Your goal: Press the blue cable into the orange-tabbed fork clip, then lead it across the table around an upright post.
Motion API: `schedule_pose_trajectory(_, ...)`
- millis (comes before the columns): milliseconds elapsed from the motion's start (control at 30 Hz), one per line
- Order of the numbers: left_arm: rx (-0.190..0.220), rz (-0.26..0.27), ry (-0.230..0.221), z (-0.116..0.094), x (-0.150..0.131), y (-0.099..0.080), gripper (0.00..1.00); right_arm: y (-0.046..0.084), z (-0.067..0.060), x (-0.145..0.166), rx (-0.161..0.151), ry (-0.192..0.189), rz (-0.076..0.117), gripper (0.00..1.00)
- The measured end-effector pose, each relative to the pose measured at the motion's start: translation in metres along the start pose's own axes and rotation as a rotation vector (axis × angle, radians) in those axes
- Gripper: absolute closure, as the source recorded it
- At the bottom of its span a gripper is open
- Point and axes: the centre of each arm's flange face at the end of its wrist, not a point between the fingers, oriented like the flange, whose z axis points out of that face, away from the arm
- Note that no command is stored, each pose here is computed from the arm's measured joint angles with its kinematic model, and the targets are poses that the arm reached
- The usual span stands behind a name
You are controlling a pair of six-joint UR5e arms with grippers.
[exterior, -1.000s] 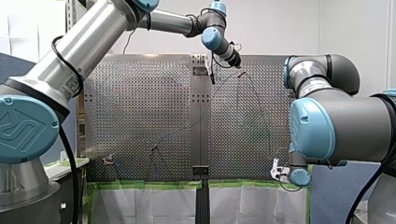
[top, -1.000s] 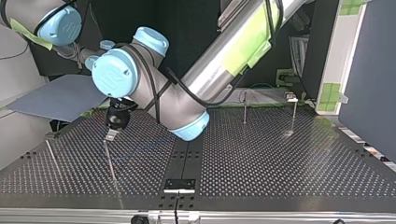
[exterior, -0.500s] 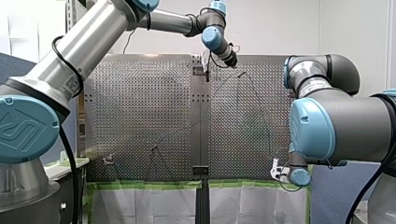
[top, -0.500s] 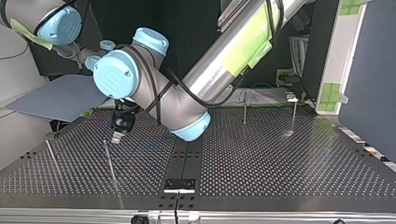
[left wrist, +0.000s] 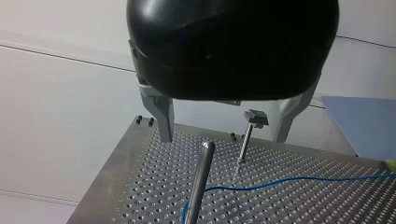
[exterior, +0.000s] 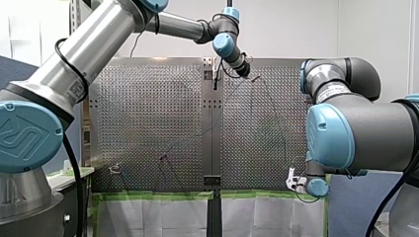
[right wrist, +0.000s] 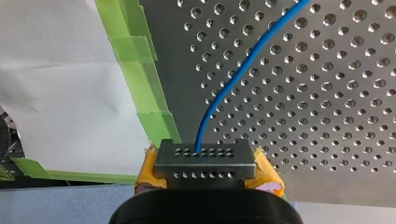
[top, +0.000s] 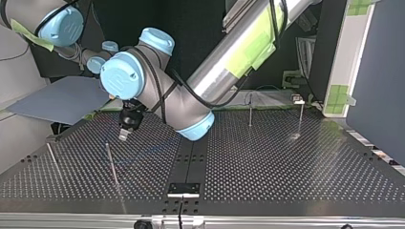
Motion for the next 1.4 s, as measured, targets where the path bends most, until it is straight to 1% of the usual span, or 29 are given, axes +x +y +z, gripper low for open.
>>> schedule_pose_trajectory(133, -0.007, 0.001, -0.001, 0.000, 0.000, 0.001, 0.00, 0.000, 0.000, 0.000, 0.002, 0.000, -0.001, 1.00)
schedule_pose_trajectory(300, -0.036, -0.001, -0.002, -0.001, 0.000, 0.002, 0.00, 0.000, 0.000, 0.000, 0.003, -0.001, -0.001, 1.00)
schedule_pose_trajectory(600, -0.114, -0.006, 0.001, -0.005, 0.001, 0.007, 0.00, -0.002, -0.001, -0.001, 0.006, -0.006, -0.002, 1.00)
schedule_pose_trajectory(833, -0.181, -0.006, -0.004, -0.006, 0.000, 0.013, 0.00, -0.003, -0.001, -0.001, 0.006, -0.007, -0.002, 1.00)
schedule_pose_trajectory(900, -0.192, -0.009, -0.006, -0.007, 0.000, 0.014, 0.00, -0.003, -0.001, -0.001, 0.006, -0.007, -0.002, 1.00)
schedule_pose_trajectory(1033, -0.202, -0.014, -0.007, -0.007, 0.000, 0.015, 0.00, -0.003, -0.001, -0.001, 0.006, -0.007, -0.002, 1.00)
schedule_pose_trajectory(1400, -0.200, -0.019, -0.010, -0.007, -0.001, 0.015, 0.00, -0.003, -0.001, -0.001, 0.007, -0.007, -0.002, 1.00)
